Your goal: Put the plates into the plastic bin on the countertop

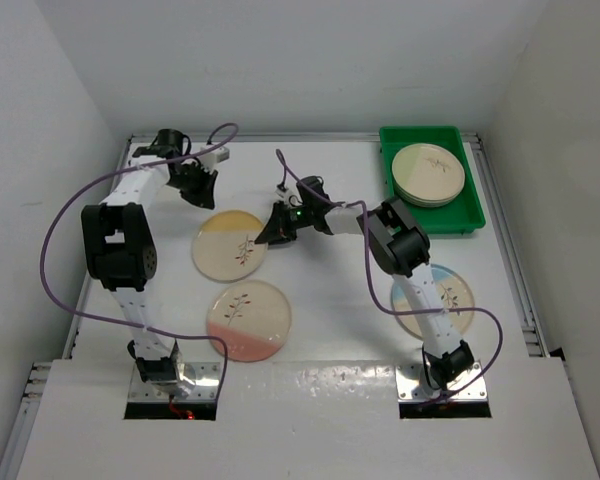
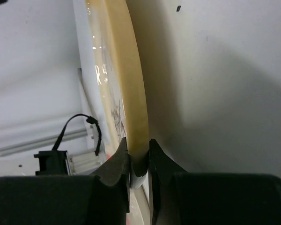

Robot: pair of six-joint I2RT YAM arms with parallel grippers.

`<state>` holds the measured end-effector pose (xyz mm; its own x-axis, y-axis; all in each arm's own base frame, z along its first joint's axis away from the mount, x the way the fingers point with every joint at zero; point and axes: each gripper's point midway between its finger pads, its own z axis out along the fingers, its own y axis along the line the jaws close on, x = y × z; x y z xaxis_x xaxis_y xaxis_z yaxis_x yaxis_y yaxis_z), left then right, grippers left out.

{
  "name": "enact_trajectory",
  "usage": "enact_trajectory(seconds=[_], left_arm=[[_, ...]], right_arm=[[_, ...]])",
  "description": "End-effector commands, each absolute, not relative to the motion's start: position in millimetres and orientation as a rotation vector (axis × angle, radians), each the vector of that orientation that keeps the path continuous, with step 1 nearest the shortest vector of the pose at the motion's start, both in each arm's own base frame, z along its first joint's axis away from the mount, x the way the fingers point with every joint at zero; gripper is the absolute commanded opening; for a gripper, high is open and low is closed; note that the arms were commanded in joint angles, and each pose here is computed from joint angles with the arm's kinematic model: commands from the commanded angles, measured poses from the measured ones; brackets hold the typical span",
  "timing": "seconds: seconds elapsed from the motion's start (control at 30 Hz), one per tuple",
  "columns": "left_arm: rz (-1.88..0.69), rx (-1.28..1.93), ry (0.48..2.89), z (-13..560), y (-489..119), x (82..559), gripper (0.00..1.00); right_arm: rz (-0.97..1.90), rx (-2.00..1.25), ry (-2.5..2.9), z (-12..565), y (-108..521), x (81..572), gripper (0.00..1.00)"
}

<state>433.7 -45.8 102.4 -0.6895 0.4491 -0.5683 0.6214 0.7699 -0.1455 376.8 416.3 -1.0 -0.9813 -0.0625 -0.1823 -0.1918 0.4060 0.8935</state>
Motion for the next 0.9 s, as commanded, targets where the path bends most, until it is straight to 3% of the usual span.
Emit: enact_trajectory(seconds=[0.0, 0.03, 0.13, 0.17, 0.27, 0.33, 0.37, 0.4, 0.47, 0.53, 0.57, 0.67, 0.87], left_arm=[[-0.437, 0.797, 2.368, 126, -49, 449, 0.04], [-0.406, 0.778, 2.342, 140, -47, 459, 0.17], [-0.406, 0.726, 2.263, 177, -41, 471, 0.36], [-0.405, 0.722, 2.212, 198, -44, 475, 0.39], [-0.431, 0.740, 2.149, 220, -51, 472, 0.53], [-0.431, 0.801, 2.135, 222, -62, 467, 0.54], [-0.422, 0.825, 2.158, 213, -64, 462, 0.54], [-0.433, 0.845, 2.190, 200, -67, 455, 0.55], [-0.444, 0.881, 2.217, 184, -73, 448, 0.55], [-0.483, 0.893, 2.269, 165, -79, 435, 0.55], [-0.495, 0.905, 2.277, 161, -83, 431, 0.56], [-0.531, 0.935, 2.286, 153, -95, 423, 0.56], [-0.531, 1.019, 2.319, 138, -112, 411, 0.56]], right_arm=[[1.669, -0.212, 2.148, 102, 420, 429, 0.00], [1.666, -0.160, 2.102, 123, 414, 444, 0.00], [1.682, -0.074, 1.961, 181, 402, 474, 0.00], [1.684, -0.078, 1.853, 221, 394, 479, 0.00], [1.621, 0.040, 1.724, 269, 343, 504, 0.00], [1.506, 0.184, 1.655, 289, 278, 516, 0.00], [1.441, 0.270, 1.672, 272, 243, 522, 0.00], [1.388, 0.293, 1.591, 306, 216, 517, 0.00], [1.227, 0.540, 1.618, 261, 136, 527, 0.00], [1.176, 0.665, 1.621, 245, 103, 513, 0.00], [1.092, 0.752, 1.559, 244, 46, 517, 0.00], [0.952, 0.863, 1.501, 232, -13, 504, 0.00], [0.819, 1.071, 1.457, 187, -73, 498, 0.00]])
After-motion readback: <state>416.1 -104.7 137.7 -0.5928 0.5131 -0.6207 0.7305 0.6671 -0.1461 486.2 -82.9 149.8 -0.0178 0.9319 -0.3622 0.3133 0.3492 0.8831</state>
